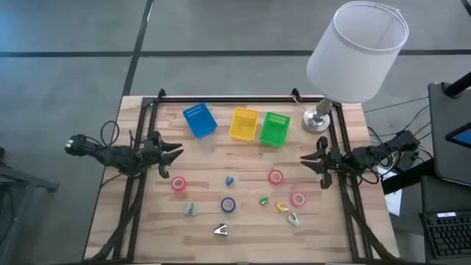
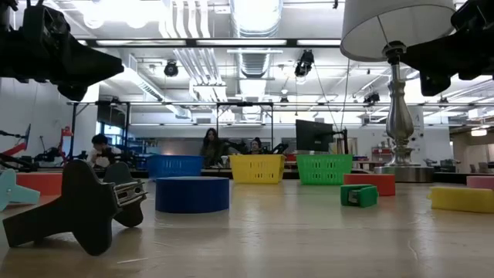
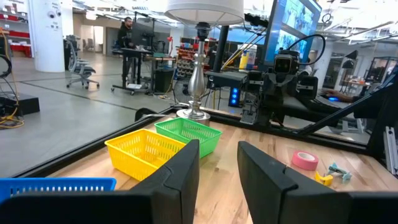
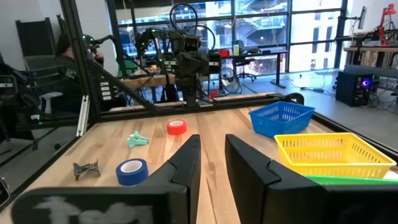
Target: Pick and place Stapler, Stapler remover, tape
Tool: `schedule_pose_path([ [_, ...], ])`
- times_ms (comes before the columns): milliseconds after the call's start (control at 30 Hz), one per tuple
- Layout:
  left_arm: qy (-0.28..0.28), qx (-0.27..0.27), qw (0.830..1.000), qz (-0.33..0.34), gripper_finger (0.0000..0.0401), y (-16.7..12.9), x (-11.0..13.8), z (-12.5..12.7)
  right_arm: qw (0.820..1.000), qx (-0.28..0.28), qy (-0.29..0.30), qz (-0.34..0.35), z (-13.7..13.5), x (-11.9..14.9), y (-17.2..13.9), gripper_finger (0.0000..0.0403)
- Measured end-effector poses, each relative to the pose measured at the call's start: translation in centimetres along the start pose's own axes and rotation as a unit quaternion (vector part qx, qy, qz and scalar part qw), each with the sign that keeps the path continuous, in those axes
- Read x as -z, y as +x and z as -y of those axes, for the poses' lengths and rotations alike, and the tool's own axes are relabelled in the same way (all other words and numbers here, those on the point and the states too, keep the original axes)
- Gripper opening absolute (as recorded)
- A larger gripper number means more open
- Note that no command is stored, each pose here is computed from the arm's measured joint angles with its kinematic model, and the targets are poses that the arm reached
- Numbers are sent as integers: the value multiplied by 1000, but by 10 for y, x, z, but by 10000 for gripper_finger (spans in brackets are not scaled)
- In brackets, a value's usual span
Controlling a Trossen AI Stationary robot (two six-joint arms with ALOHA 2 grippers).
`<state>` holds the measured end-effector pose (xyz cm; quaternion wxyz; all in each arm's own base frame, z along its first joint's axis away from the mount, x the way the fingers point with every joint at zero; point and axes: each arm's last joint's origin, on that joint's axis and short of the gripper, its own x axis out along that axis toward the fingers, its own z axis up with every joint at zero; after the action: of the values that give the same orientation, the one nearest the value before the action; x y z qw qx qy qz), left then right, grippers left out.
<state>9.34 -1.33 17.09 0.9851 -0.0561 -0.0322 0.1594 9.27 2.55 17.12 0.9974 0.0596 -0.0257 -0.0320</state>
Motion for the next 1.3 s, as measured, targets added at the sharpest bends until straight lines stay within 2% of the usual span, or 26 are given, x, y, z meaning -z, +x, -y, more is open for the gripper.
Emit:
schedule_pose_path([
  [533,0,0,1000,0,113,0,0,0,1000,0,0,0,0,0,0,91],
  [1033,0,0,1000,0,113,0,0,0,1000,1,0,0,0,0,0,68],
  [1300,0,0,1000,0,113,0,0,0,1000,1,0,0,0,0,0,78],
])
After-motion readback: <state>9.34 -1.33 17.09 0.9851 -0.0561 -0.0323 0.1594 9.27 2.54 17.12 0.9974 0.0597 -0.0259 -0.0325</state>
